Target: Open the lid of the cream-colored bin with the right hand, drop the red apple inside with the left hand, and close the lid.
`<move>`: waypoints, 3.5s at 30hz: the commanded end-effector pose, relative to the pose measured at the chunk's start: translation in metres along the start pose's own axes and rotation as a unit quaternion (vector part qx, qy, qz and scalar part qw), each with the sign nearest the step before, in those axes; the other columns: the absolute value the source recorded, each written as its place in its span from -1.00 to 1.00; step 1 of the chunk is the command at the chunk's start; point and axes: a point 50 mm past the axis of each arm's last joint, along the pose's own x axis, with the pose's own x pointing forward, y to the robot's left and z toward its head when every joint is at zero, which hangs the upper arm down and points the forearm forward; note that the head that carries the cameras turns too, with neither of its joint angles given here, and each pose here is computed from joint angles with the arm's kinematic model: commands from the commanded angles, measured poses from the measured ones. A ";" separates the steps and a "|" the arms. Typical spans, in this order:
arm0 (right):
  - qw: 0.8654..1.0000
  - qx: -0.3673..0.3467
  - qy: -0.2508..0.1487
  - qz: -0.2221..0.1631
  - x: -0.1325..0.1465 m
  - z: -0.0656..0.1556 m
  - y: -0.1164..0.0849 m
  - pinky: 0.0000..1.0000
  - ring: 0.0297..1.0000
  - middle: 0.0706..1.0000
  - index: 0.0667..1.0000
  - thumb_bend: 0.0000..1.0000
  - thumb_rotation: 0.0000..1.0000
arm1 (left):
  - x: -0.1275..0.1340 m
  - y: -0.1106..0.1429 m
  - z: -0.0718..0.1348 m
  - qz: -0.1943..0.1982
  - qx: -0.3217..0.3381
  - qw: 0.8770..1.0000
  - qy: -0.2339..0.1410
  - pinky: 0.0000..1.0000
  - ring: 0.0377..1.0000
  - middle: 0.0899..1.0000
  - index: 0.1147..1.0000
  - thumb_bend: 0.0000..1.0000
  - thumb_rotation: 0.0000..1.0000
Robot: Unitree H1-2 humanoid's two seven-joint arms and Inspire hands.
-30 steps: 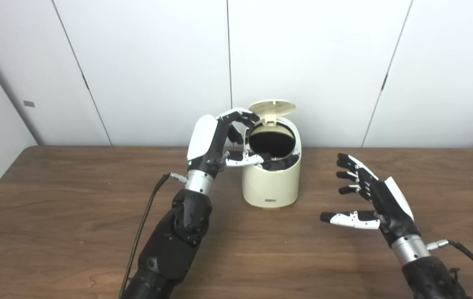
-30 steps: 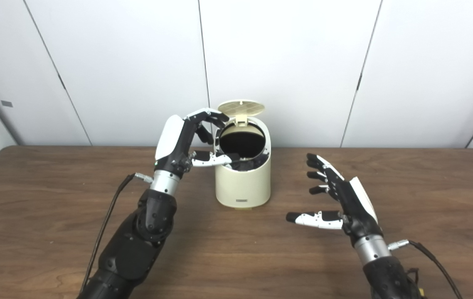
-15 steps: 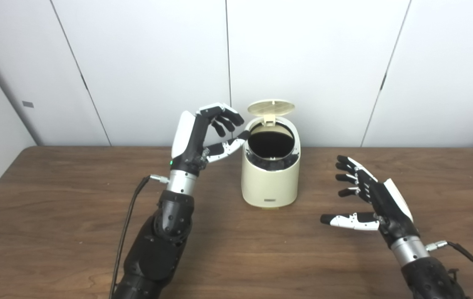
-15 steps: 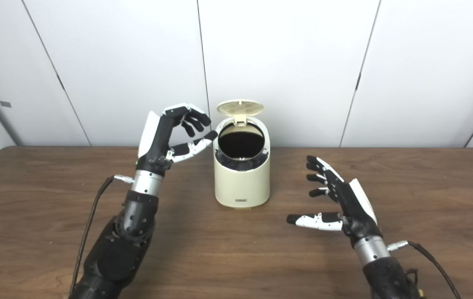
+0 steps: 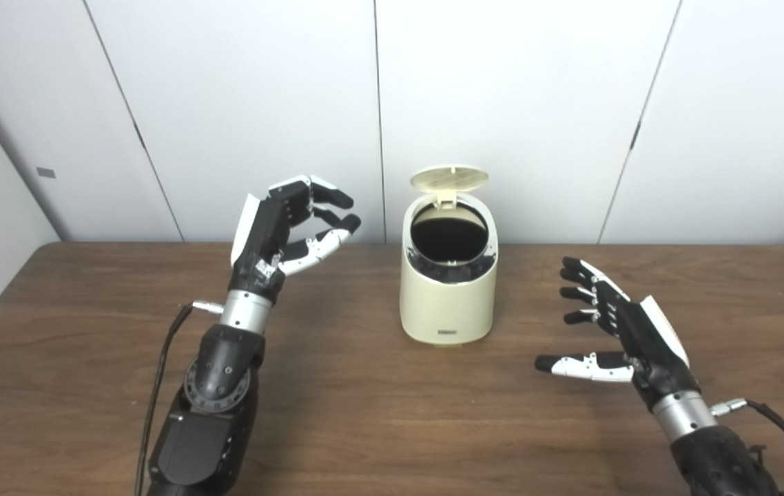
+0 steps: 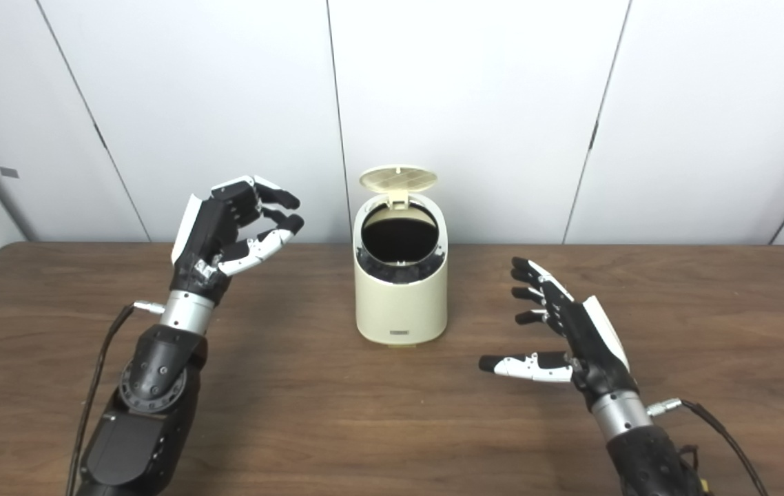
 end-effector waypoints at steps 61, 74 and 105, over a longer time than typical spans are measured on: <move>0.965 -0.202 -0.162 0.031 0.148 0.173 -0.045 0.48 0.67 0.71 0.75 0.39 0.04 | -0.074 0.014 -0.059 -0.002 -0.008 0.990 0.141 0.04 0.23 0.36 0.42 0.25 -0.91; 0.949 -0.252 -0.176 0.073 0.157 0.182 -0.031 0.58 0.70 0.61 0.60 0.41 0.24 | -0.074 0.010 -0.059 0.000 -0.004 0.991 0.137 0.02 0.21 0.35 0.42 0.25 -0.88; 0.911 -0.311 -0.233 0.138 0.132 0.176 -0.018 0.63 0.81 0.56 0.52 0.41 0.11 | -0.070 0.011 -0.055 0.008 -0.007 0.991 0.134 0.01 0.19 0.33 0.41 0.26 -0.89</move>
